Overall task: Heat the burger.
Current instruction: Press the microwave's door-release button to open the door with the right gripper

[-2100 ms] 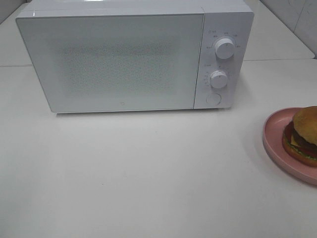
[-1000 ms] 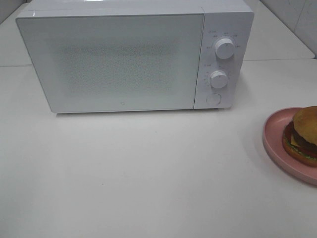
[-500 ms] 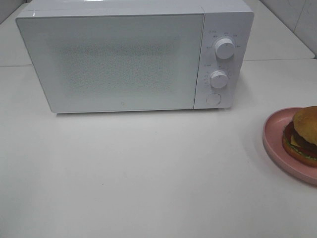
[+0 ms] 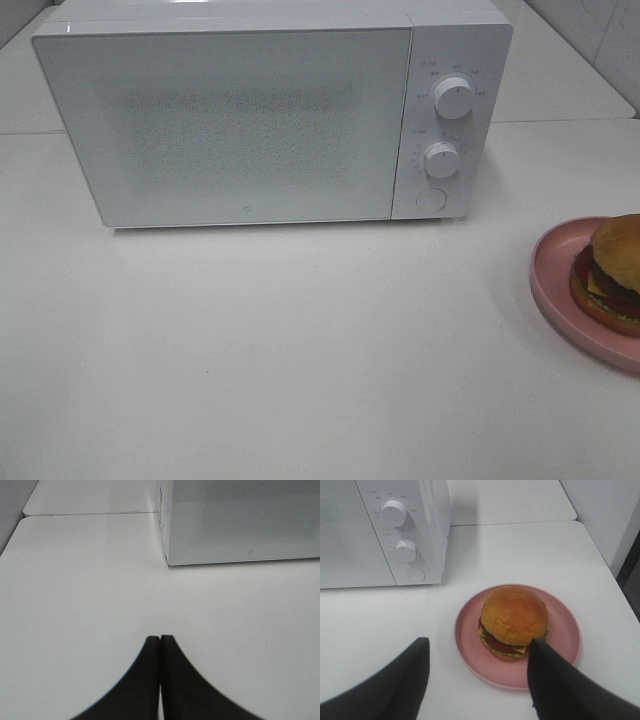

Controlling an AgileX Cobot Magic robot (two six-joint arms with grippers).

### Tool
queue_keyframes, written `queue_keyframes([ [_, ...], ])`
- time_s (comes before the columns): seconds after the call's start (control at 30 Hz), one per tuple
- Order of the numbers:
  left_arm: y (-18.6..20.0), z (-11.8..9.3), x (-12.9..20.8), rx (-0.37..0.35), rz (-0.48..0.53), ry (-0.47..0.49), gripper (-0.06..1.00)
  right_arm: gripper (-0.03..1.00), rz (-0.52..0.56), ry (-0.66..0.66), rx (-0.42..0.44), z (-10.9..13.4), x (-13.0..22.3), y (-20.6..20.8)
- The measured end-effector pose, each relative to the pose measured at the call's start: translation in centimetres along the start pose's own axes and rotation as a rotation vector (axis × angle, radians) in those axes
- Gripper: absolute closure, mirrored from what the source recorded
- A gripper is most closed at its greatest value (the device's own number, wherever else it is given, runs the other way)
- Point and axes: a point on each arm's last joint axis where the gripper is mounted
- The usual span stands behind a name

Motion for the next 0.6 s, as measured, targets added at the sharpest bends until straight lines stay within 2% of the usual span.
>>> queue_keyframes([
  [0.27, 0.0, 0.0, 0.0, 0.000, 0.000, 0.000, 0.94, 0.40, 0.000, 0.003, -0.003, 0.4, -1.9, -3.2],
  [0.6, 0.0, 0.0, 0.0, 0.000, 0.000, 0.000, 0.94, 0.41, 0.065, 0.007, 0.000, 0.8, -3.4, -9.4],
])
Point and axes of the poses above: a point on each arm's last joint axis where the gripper is mounted, y pointing back along that axis away from the gripper, z along the wrist's bending axis when the last joint is at zero, x = y × z, and after that the axes turned 5 degrees about -y, right-handed
